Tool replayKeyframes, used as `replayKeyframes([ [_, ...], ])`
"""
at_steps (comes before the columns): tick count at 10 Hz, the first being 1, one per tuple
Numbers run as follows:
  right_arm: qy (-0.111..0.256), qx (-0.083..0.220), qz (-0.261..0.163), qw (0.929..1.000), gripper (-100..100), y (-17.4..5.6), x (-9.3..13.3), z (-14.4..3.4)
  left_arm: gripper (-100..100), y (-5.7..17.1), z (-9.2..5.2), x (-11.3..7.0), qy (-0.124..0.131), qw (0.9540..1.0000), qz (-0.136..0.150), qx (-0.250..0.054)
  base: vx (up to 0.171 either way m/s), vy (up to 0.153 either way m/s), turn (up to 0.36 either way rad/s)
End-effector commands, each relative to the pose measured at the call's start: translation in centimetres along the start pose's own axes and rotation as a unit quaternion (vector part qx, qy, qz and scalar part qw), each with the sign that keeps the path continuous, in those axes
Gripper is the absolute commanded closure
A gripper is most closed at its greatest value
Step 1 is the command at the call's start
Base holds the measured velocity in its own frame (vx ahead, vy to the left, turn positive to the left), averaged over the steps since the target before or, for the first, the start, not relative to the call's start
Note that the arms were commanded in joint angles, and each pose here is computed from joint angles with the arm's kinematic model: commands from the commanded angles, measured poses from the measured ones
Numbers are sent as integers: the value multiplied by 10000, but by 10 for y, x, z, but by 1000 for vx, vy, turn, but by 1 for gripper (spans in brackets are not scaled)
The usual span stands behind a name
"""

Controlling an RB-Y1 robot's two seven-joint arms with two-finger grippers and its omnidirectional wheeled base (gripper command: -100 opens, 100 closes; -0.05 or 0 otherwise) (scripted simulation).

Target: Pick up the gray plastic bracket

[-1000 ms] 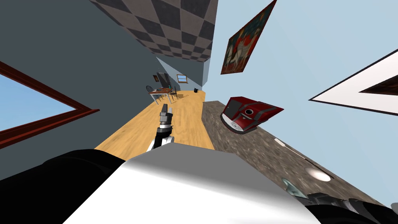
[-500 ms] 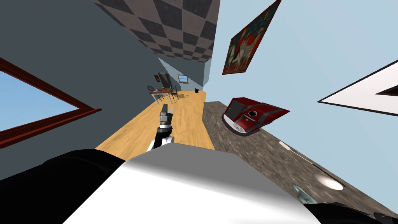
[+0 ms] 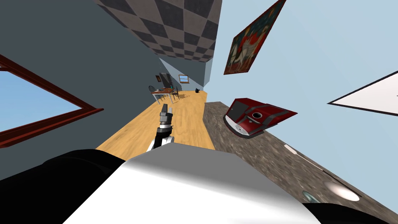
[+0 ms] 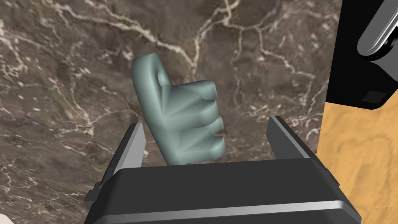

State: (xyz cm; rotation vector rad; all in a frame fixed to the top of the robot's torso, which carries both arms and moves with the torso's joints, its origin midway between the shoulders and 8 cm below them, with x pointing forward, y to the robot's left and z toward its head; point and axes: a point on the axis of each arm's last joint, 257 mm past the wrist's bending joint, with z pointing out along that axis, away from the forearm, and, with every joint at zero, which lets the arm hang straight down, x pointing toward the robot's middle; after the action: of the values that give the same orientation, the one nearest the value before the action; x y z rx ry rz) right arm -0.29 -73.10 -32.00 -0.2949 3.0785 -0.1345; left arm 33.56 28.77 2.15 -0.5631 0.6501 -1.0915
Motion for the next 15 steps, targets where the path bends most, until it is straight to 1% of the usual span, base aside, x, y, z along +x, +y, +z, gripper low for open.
replayKeyframes([
  [1,48,-1,81,10000,-100,-1,12,0,0,0,0,0,0,10000,0,0,33,18,24],
  [2,23,-100,77,9999,-100,6,20,7,0,0,0,0,0,10000,0,0,30,23,42],
  [3,57,-75,143,9999,-100,4,26,6,0,0,0,0,0,10000,0,0,29,17,18],
  [4,1,-219,93,9997,-100,14,28,15,0,0,0,0,0,10000,0,0,39,17,41],
  [5,-23,-328,127,9994,-100,22,35,22,0,0,0,0,0,10000,0,0,58,31,45],
  [6,56,-322,287,9991,-100,23,50,22,0,0,0,0,0,10000,0,0,47,32,28],
  [8,44,-299,244,9992,-100,20,48,20,0,0,0,0,0,10000,0,0,12,13,-2],
  [9,46,-304,250,9992,100,20,48,20,0,0,0,0,0,10000,0,0,0,0,0],
  [13,51,-310,241,9992,100,21,49,20,0,0,0,0,0,10000,0,0,0,0,0],
  [14,51,-310,243,9992,0,21,49,20,0,0,0,0,0,10000,0,0,0,0,0],
  [15,125,-140,311,9993,100,10,49,11,0,0,0,0,0,10000,0,0,-37,-15,-37],
])
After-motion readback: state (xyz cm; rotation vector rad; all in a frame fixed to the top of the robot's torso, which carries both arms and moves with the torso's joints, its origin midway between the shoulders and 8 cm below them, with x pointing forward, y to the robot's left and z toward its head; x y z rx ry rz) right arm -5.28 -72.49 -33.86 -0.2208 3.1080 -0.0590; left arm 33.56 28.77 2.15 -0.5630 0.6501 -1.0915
